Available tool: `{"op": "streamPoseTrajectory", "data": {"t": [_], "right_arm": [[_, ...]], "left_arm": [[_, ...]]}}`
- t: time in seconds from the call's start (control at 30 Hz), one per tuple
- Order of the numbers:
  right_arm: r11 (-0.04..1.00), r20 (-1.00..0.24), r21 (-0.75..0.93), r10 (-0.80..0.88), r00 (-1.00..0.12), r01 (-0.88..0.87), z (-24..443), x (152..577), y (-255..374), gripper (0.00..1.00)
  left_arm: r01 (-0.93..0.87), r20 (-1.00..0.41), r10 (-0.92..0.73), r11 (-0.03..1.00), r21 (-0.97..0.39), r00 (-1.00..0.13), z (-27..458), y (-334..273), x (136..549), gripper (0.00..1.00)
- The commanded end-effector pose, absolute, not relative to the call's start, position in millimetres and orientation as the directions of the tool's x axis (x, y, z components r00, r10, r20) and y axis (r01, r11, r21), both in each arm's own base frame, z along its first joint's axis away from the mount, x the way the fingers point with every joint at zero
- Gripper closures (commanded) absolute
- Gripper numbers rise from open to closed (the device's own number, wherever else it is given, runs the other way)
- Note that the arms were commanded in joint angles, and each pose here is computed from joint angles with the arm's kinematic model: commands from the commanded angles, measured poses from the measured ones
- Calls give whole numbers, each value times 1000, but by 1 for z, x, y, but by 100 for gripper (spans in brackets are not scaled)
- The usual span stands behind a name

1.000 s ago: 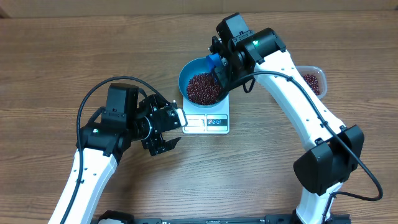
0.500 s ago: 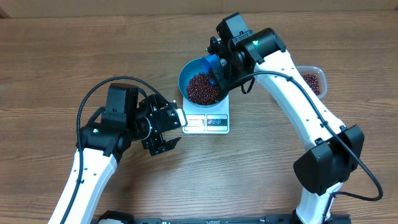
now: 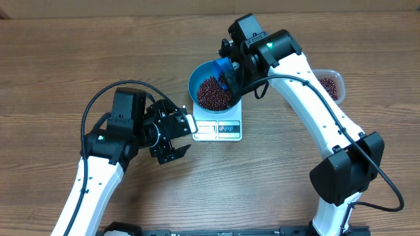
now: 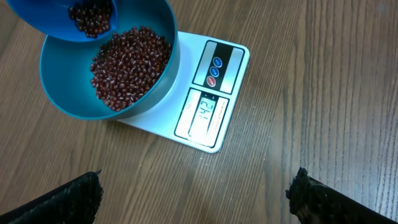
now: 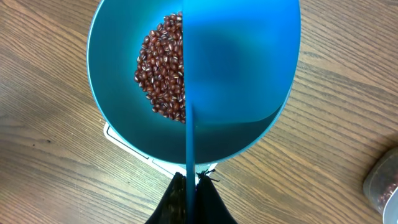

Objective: Scoop item into bowl and weigh 150g on scale
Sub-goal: 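Tilt the scoop slightly with the right gripper to trickle beans in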

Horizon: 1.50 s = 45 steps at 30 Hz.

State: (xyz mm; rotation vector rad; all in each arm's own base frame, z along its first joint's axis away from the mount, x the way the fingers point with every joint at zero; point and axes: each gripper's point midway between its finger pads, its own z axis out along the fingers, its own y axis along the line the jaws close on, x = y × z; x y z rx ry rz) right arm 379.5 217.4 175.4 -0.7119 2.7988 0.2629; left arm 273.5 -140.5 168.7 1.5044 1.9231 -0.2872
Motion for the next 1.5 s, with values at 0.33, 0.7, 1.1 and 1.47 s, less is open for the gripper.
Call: {"op": "streamPoseTrajectory", "data": {"t": [0.33,0.7,1.1,1.47], "right_arm": [[857,-344,113,-441,-829,-503,202,381,220,96],[864,-347,102,-433,-832,-493,202,383,218,96],[879,-353,98,-408,-842,-467,203,387,216,96],[873,-337,22,-453,-825,-488,201,388,205,96]], "left_arm": [[928,-625,772,309,206,-118,166,-143,271,0],[928,-625,772,309,206,-118,166,-143,271,0],[928,-625,772,309,206,-118,166,-143,271,0],[928,-625,772,309,206,-118,166,-143,271,0]]}}
